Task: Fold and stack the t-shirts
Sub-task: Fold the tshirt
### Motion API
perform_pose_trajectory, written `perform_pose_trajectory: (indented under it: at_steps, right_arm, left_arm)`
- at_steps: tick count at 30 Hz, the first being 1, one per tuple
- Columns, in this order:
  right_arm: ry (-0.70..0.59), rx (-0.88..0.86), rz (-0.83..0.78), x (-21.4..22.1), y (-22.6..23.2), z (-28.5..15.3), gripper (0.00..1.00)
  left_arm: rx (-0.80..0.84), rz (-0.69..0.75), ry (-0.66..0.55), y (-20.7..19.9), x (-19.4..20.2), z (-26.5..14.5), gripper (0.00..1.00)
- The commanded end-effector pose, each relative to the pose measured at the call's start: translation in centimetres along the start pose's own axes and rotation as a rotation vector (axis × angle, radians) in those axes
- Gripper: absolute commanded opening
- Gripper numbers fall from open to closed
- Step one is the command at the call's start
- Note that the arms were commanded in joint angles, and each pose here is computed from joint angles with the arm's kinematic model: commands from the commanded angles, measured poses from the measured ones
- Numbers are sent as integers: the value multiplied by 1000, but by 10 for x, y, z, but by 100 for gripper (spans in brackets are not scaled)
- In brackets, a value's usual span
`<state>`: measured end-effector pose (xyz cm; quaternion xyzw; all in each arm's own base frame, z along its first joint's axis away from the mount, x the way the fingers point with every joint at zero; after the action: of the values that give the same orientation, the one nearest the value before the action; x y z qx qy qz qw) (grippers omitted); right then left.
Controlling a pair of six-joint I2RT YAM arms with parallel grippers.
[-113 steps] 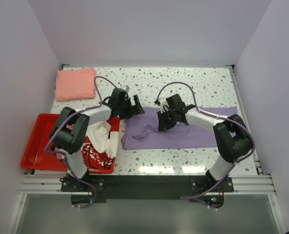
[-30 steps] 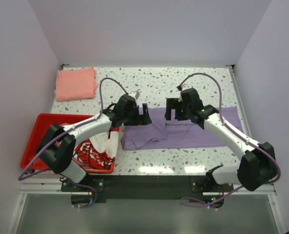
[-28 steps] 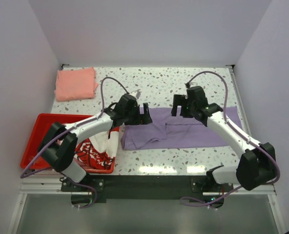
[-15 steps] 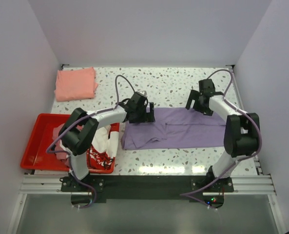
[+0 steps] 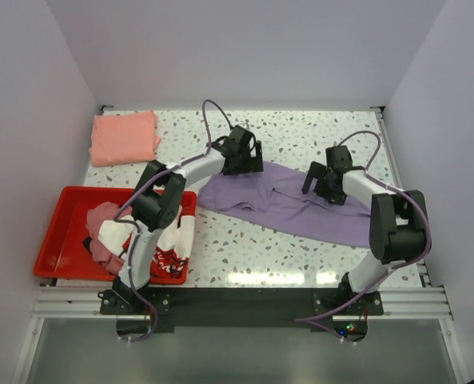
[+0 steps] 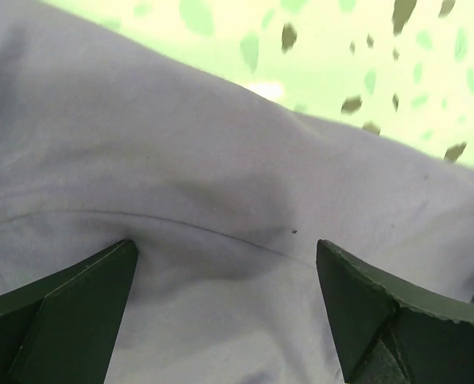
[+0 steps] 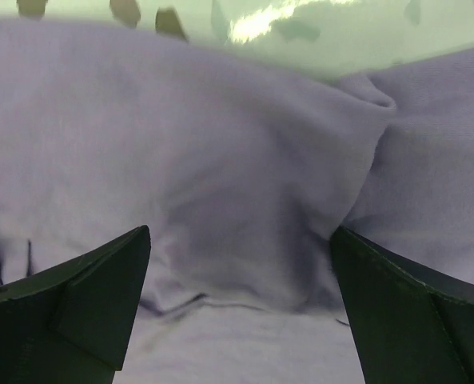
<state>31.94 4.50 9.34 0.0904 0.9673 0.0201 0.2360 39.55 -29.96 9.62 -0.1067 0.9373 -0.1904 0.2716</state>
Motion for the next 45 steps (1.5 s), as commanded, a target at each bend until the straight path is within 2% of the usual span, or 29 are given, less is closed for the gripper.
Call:
perform_pose_trajectory:
  at_steps: [1,2,3,8,12,18,22,28,31,34,35,37,38,40,42,43,44,45]
  right_arm:
    - [148,-90,17,50,13,-7,99]
    - [190,-95,-19,71,20,-10,99]
    - [211,-99,-40,82,24,-12,99]
    - [308,-219,-155,158,68,-38,99]
    - [342,-375,-214,185,101,-60,99]
    - [262,-480,-391,174,136,-99,99]
    - [184,-446,-466,153,140,-112,99]
    - [28,-335,-492,118,141,-129,99]
    - [-40,-324,-471,99,140,-139,99]
    - [-109,-319,-454,80,138,-149,99]
    - [-123,-314,-442,73,136,-151,99]
    - [-156,-319,-440,62,137,-156,99]
    - [-164,-311,-427,55,134,-156,99]
    - [-179,-294,-408,43,130,-153,99]
    - [-185,-284,-403,33,131,-150,99]
    - [-191,-279,-411,29,132,-148,99]
    - [-194,-266,-414,24,132,-146,99]
    - [-196,-245,-436,17,136,-141,99]
  left_arm:
    - [-78,-13,46,23,-10,38,100]
    - [-101,-18,77,29,-5,51,100]
    - [-72,-25,51,20,-19,52,100]
    - [-18,-23,46,7,-28,72,100]
    - [79,-34,43,-9,-34,81,100]
    - [314,-108,22,-42,-44,96,100]
    - [466,-178,-8,-66,-53,100,100]
    - [699,-218,-32,-101,-54,98,100]
    - [755,-189,-67,-118,-69,75,100]
    - [789,-124,-150,-135,-96,29,100]
    - [816,-99,-187,-144,-107,-3,100]
    - [810,-55,-247,-146,-120,-35,100]
    - [819,-37,-275,-146,-125,-67,100]
    - [790,9,-338,-135,-127,-111,100]
    - [733,49,-399,-121,-125,-135,100]
    - [744,56,-456,-118,-129,-176,100]
    - [647,40,-448,-95,-114,-166,100]
    - [615,46,-455,-84,-108,-174,100]
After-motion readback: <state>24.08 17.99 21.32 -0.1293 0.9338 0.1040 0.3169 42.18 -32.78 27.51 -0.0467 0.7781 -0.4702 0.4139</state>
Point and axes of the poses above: each gripper's point midway between its finger pads, its own z axis out along the fingers, its own y axis along the line the jaws close on, x = y × z, the point moved 8 cm from there along -z, back along the fingers, and after that the axes turned 11 degrees about -z, right-handed, at the moved point
